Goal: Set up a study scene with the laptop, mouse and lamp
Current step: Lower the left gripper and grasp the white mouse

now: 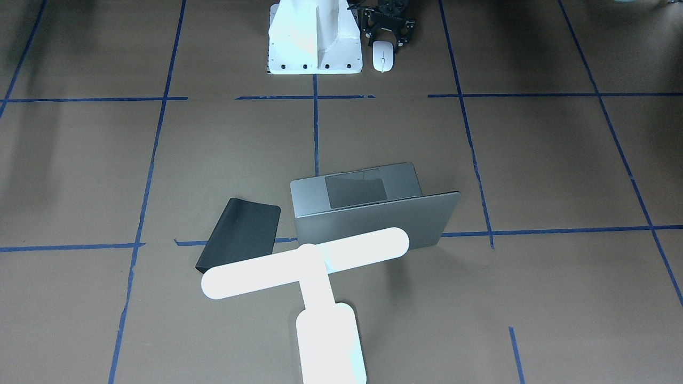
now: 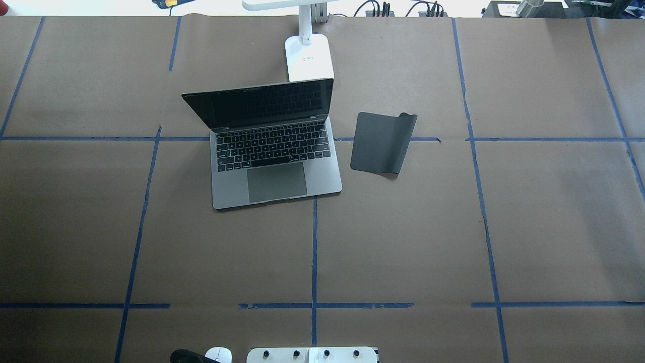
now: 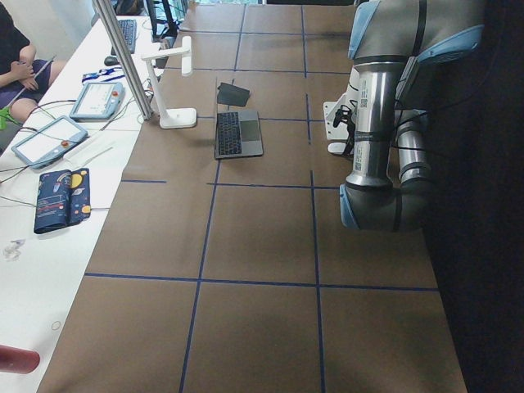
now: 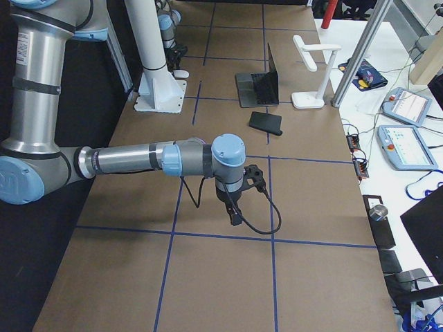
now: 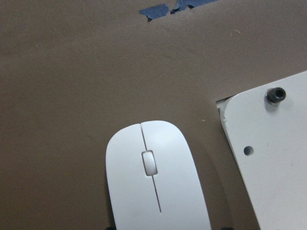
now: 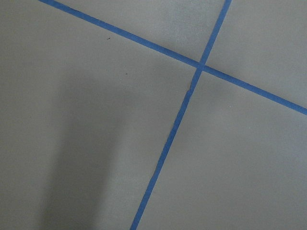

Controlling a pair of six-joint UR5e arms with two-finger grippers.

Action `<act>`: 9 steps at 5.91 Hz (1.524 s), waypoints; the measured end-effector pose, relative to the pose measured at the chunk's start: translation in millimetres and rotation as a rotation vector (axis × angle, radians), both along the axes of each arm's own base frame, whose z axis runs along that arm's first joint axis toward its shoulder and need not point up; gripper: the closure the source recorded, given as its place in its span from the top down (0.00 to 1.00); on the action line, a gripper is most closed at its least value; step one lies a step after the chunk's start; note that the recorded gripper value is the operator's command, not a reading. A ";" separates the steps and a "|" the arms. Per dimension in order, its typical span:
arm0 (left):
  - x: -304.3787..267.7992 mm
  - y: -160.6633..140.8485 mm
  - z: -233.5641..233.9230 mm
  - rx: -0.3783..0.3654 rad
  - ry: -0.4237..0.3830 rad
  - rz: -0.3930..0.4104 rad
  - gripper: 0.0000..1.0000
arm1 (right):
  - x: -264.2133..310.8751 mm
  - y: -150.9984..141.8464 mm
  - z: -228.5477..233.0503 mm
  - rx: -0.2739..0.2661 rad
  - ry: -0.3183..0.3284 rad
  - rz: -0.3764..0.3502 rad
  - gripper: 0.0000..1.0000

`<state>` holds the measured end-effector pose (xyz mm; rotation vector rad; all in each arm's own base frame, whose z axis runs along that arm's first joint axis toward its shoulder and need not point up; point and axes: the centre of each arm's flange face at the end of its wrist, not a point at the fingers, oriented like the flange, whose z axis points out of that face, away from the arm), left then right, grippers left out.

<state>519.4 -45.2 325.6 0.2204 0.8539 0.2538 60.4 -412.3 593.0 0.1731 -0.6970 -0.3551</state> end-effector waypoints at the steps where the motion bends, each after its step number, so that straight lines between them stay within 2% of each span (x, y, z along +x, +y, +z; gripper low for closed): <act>1: 0.9 0.3 1.3 0.000 -0.004 0.000 0.83 | 0.0 -0.1 0.3 -0.001 0.000 0.000 1.00; 2: 2.2 1.1 3.7 0.001 -0.010 0.002 0.82 | -0.1 -0.4 0.6 -0.001 0.000 0.000 1.00; 3: 2.7 1.3 4.7 0.001 -0.012 0.002 0.51 | -0.2 -0.7 1.5 -0.003 0.001 -0.001 1.00; 4: 3.2 1.4 5.2 0.001 -0.013 0.003 0.28 | -0.1 -1.0 2.5 -0.005 0.000 0.000 1.00; 5: 3.4 0.4 4.6 0.001 -0.012 0.001 0.10 | -0.1 -1.2 2.9 -0.005 0.000 0.000 1.00; 7: -1.1 -9.8 -1.6 -0.002 0.000 -0.016 0.06 | -0.2 -1.3 2.9 -0.006 -0.002 0.000 1.00; 9: -22.4 -44.5 -28.0 -0.007 0.057 -0.070 0.04 | -0.7 -1.8 2.1 -0.005 -0.009 -0.001 1.00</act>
